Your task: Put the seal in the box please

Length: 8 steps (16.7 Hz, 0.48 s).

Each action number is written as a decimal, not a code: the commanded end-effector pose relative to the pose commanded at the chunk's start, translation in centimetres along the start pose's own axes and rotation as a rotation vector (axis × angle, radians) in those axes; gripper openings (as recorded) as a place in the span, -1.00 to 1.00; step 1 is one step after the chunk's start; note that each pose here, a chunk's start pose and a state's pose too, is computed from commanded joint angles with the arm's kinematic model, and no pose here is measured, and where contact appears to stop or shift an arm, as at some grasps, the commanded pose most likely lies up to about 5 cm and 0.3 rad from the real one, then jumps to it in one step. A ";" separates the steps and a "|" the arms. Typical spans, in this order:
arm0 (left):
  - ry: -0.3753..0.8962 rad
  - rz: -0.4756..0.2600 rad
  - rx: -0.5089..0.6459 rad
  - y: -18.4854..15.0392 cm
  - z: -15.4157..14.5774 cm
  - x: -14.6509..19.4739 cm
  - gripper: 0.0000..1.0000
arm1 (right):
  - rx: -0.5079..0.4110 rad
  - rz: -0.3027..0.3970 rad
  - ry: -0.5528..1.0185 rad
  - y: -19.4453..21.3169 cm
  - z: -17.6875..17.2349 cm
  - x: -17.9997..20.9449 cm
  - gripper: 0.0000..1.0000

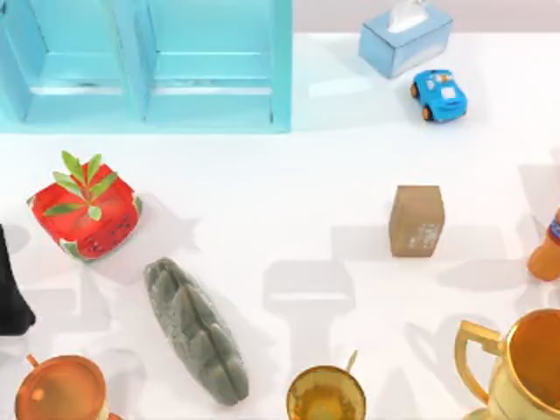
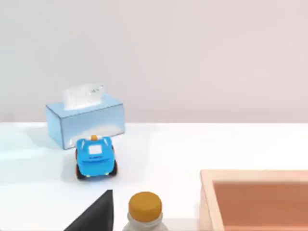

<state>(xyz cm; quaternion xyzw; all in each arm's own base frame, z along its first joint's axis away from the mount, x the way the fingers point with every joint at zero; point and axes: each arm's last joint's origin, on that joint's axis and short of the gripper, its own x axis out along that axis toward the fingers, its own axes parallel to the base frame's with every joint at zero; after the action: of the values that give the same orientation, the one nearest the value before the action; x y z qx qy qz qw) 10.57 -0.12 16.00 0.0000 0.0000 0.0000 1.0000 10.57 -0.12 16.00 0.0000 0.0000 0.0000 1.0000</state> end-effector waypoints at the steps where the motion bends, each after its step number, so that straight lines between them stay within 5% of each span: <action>1: 0.000 0.000 0.000 0.0 0.0 0.0 1.00 | 0.000 0.000 0.000 0.0 0.0 0.0 1.00; 8: 0.000 0.000 0.000 0.0 0.0 0.0 1.00 | 0.046 0.038 0.185 0.5 3.6 0.5 1.00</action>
<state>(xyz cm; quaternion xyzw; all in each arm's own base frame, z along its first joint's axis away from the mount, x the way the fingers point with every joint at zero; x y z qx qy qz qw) 10.57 -0.12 16.00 0.0000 0.0000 0.0000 1.0000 11.04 0.41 19.57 0.0231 0.0923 0.0190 0.9953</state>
